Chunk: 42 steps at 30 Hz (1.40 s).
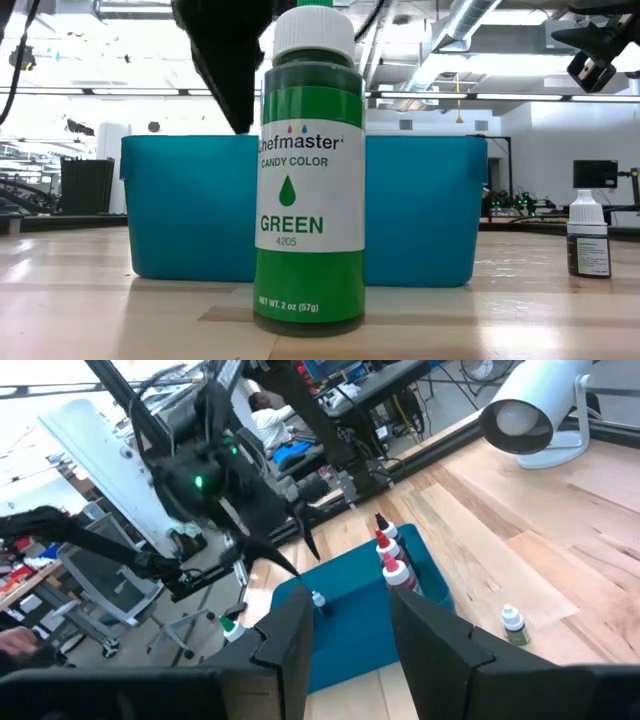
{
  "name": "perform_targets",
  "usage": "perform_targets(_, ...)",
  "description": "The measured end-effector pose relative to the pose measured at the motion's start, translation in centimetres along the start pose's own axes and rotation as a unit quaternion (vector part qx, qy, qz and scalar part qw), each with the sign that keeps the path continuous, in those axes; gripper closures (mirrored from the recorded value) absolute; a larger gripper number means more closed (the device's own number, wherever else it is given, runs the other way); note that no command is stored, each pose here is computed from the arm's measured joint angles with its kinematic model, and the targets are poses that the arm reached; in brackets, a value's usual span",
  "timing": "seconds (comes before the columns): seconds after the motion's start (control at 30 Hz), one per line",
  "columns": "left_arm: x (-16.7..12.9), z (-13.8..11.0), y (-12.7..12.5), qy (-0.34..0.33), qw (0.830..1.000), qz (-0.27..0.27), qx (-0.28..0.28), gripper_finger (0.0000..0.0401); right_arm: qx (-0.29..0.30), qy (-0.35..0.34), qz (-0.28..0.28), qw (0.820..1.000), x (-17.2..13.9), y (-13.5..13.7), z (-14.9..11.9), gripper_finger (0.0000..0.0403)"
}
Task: Pick & Place food coloring
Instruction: Put the small green food coloring bottle into the blue bin
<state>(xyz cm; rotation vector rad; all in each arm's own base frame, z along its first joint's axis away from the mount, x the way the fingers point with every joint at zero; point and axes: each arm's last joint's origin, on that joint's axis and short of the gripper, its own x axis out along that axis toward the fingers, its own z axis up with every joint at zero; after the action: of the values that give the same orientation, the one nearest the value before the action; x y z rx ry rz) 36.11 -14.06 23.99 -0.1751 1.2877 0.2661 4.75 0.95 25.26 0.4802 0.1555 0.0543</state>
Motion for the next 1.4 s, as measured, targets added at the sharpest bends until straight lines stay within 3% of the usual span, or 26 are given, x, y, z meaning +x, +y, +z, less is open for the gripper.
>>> perform_targets(0.47,-9.2,-1.6,2.3,-0.073,0.986,-0.095,-0.116,0.0227,0.000,0.000,0.000,1.000,0.0,0.0,0.0,0.0277)
perform_targets(0.87,-12.3,-4.0,2.9,-0.158,0.982,-0.010,-0.100,0.0227,0.000,0.000,0.000,1.000,0.0,0.0,0.0,0.0277)
perform_targets(1.07,-12.2,-3.9,3.3,-0.158,0.983,-0.001,-0.091,0.0227,-0.010,0.001,0.002,1.000,0.0,0.0,0.0,0.0277)
perform_targets(1.4,-11.9,-2.7,4.9,-0.167,0.982,0.035,-0.075,0.0227,-0.021,0.058,0.065,0.996,1.3,1.0,0.0,0.0277)
